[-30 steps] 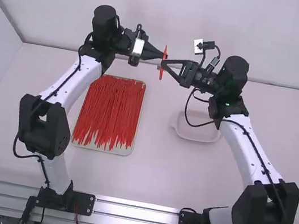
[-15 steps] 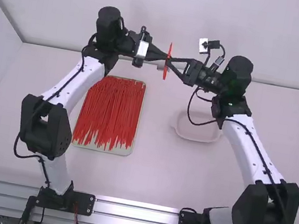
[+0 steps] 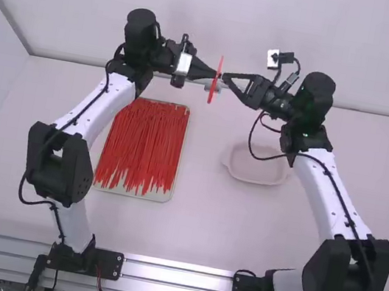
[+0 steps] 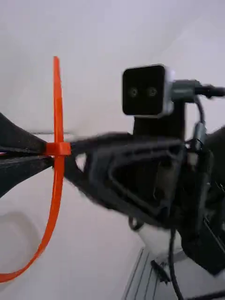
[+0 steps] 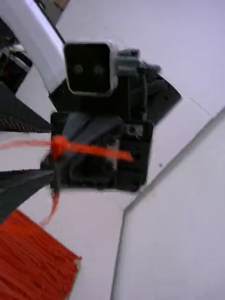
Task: Fasten the cable tie
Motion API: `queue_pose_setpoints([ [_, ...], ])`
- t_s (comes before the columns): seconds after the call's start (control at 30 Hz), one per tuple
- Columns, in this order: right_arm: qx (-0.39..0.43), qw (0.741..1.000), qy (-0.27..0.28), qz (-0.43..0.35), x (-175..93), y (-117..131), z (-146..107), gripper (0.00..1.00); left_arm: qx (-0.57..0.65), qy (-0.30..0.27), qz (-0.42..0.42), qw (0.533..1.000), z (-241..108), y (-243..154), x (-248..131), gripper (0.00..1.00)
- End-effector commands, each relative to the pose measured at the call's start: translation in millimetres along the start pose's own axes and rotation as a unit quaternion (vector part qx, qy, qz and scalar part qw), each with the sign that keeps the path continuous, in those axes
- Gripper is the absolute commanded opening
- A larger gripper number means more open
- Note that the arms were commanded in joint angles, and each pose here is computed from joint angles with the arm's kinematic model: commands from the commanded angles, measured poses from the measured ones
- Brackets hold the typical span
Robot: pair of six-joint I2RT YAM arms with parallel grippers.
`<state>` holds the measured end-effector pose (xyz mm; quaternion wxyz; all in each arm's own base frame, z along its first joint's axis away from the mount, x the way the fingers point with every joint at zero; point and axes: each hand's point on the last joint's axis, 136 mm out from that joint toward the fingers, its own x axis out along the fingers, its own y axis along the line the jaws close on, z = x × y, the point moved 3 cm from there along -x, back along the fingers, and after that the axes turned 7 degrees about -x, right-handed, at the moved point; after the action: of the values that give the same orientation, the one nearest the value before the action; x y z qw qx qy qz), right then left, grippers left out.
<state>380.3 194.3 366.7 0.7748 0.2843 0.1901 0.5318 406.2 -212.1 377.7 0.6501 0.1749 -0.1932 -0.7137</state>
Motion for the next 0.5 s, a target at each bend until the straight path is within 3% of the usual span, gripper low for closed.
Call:
queue_pose_setpoints([
  [0.0, -0.007, 1.0, -0.015, -0.015, -2.2, -3.5, 9.7, 0.33, 0.012, -0.016, -0.028, 0.999, 17.0, -4.9, -2.5, 0.02],
  [0.47, 0.002, 1.0, -0.016, -0.012, -3.1, -2.7, 10.8, 0.43, -0.028, -0.018, -0.035, 0.999, 10.4, -11.8, 3.6, 0.02],
])
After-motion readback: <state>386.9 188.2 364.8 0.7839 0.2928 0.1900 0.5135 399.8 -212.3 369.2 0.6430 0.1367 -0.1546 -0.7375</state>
